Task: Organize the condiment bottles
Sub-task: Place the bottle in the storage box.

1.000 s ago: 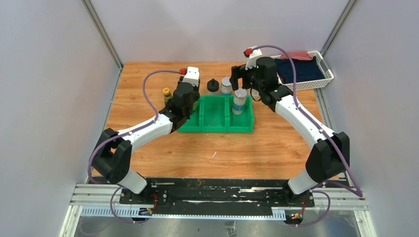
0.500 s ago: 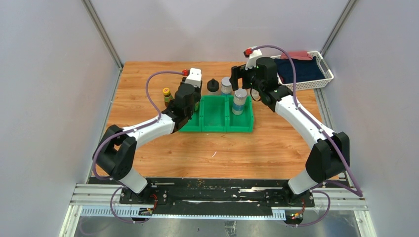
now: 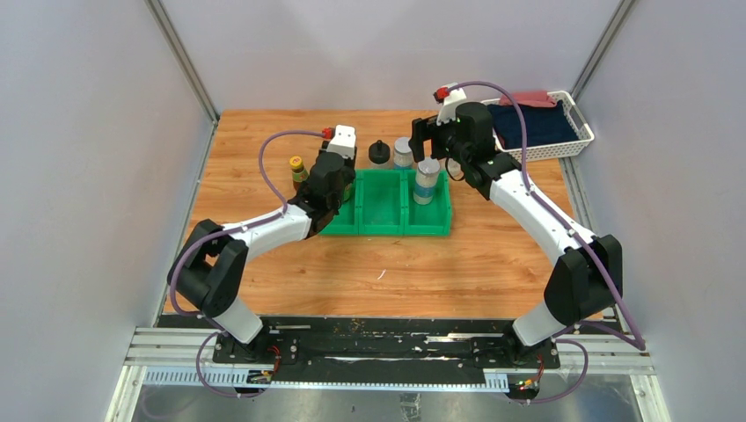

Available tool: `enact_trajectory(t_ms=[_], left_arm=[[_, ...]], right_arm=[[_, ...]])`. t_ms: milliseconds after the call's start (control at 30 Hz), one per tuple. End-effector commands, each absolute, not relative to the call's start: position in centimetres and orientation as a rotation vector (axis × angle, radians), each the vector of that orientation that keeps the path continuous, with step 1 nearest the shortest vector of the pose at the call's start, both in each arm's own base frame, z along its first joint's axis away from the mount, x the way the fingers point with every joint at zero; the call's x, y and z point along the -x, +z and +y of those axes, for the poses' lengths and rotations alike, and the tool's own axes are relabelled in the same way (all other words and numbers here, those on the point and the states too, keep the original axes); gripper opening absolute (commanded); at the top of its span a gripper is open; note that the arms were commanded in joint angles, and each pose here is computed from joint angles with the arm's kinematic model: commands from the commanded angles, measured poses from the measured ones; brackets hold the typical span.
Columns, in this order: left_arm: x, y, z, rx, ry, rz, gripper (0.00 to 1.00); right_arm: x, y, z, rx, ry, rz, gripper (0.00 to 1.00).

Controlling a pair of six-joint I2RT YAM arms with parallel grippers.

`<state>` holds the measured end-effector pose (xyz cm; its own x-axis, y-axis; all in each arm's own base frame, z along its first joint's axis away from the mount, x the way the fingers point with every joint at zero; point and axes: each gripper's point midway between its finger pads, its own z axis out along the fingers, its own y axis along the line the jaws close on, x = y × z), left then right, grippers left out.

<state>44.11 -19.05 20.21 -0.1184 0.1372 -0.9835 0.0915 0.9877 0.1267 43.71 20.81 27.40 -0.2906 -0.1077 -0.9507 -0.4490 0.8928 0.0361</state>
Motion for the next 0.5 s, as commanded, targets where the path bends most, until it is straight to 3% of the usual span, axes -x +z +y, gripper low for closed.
enact_trajectory(t_ms=[0, 467], left_arm=[[-45.00, 23.95, -19.07, -0.090, -0.010, 1.556, 0.00], [-45.08, 23.71, -18.74, -0.073, -0.018, 1.542, 0.00]], right_arm=[[-43.96, 27.26, 20.69, 0.411, 0.340, 1.845, 0.94], [-44.07, 27.10, 20.65, 0.416, 0.334, 1.852, 0.94]])
